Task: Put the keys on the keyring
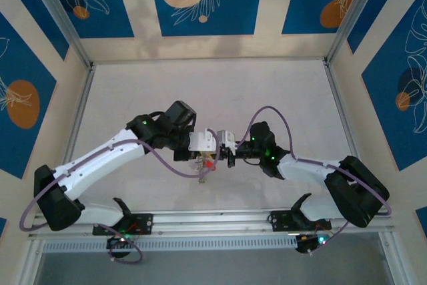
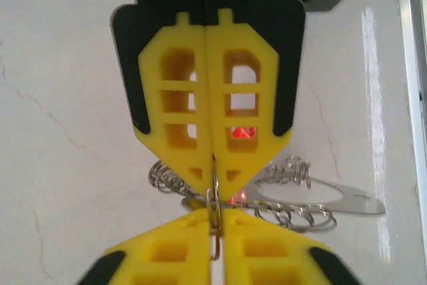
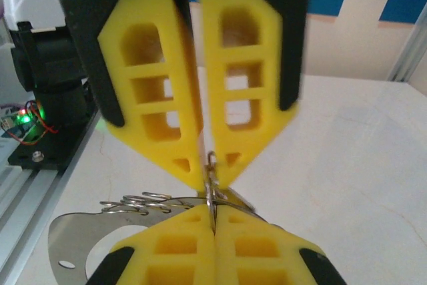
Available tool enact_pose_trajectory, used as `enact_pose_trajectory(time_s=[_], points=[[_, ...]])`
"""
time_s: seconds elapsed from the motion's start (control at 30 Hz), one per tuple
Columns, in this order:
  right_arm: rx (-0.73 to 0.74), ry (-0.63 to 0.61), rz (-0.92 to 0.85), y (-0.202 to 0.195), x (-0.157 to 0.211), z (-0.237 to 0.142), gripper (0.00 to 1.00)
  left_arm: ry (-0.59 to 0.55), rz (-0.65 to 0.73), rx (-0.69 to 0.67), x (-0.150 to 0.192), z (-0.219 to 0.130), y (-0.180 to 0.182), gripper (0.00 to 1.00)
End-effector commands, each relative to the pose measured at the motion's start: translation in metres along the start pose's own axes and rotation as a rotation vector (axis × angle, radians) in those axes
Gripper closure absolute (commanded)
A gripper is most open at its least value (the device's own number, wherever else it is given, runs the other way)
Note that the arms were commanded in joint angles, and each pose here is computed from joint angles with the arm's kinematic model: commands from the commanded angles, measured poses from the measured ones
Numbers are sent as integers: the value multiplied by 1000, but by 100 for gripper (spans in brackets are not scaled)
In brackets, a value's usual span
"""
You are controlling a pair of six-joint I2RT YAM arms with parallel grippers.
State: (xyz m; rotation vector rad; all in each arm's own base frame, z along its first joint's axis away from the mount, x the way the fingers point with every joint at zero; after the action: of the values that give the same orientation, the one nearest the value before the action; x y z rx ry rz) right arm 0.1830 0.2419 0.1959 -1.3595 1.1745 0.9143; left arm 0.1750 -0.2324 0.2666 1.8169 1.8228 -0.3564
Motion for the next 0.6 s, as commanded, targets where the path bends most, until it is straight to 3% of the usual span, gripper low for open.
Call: enact_pose_trajectory(time_s=[0.0, 0.23, 0.57], points=[[39, -108, -54, 0, -14, -3, 100, -134, -1, 24, -4, -3, -7, 78], [40, -148, -76, 7, -16, -9, 100, -276, -15, -12, 1, 3, -11, 77], [47, -141, -91, 8, -14, -11, 100, -293, -9, -56, 6, 7, -11, 100]])
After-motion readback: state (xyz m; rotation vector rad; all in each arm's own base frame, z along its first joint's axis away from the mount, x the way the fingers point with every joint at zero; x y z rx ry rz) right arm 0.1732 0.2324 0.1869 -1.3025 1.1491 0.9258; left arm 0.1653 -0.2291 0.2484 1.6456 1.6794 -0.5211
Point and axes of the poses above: each hand's point on the last joint's axis, 136 mm out from that joint toward the fingers, its own z axis out along the fingers, its own y axis along the line the jaws close on, x = y × z, the point moved 8 cm from there along -z, back along the fingers, and after that the axes turned 6 degrees about -z, right-handed, at the moved point
